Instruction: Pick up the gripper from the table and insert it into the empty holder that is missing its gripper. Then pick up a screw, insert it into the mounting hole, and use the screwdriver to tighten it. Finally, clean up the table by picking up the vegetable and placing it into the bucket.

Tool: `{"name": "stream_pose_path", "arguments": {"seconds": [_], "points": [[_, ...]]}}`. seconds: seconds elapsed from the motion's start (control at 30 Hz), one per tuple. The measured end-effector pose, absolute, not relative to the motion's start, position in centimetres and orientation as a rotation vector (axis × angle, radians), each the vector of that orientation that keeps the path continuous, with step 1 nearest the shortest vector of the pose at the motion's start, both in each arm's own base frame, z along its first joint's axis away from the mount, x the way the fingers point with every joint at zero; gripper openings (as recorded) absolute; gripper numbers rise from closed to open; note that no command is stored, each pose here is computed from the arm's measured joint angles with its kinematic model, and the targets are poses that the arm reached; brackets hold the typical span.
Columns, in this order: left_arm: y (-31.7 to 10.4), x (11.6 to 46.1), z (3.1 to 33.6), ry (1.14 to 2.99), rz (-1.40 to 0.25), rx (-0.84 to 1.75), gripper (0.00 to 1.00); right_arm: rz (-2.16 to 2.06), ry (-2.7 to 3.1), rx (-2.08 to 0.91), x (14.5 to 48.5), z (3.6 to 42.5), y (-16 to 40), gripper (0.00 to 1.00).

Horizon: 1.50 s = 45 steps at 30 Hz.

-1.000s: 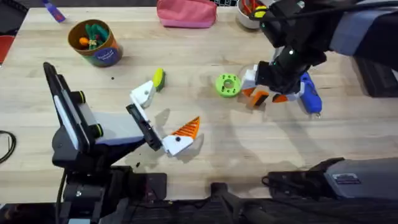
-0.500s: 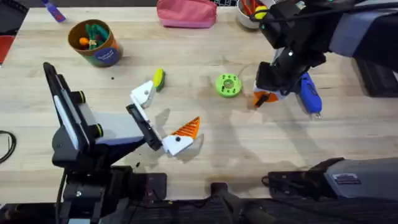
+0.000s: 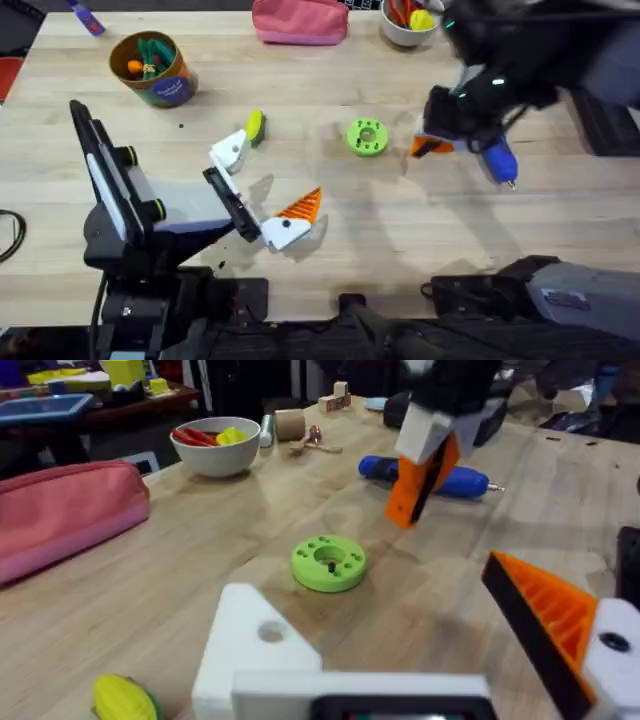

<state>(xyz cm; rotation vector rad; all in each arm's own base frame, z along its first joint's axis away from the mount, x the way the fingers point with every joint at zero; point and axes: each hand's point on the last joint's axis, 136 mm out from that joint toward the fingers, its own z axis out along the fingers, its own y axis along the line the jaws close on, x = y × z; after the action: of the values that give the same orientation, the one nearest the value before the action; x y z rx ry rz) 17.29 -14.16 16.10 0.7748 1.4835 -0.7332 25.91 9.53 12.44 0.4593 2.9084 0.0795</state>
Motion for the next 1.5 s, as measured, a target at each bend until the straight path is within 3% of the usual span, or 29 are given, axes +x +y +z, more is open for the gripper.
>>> {"name": "stream_pose_path", "arguments": {"seconds": [0.33,0.87,1.13,1.5], "points": [[-14.2,17.3,16.1,1.483,-0.733,0.775,0.985,0.392,2.644,0.404,25.9,19.7,10.9,0.009],[-14.2,17.3,16.1,1.483,-0.734,0.775,0.985,1.004,2.314,0.105,29.0,26.5,18.8,0.009],[-14.2,17.3,16.1,1.484,-0.734,0.775,0.985,1.429,1.994,-0.117,29.8,27.0,21.1,0.009],[-14.2,17.3,16.1,1.484,-0.734,0.775,0.985,1.803,2.060,-0.256,30.0,20.8,22.9,0.009]]}}
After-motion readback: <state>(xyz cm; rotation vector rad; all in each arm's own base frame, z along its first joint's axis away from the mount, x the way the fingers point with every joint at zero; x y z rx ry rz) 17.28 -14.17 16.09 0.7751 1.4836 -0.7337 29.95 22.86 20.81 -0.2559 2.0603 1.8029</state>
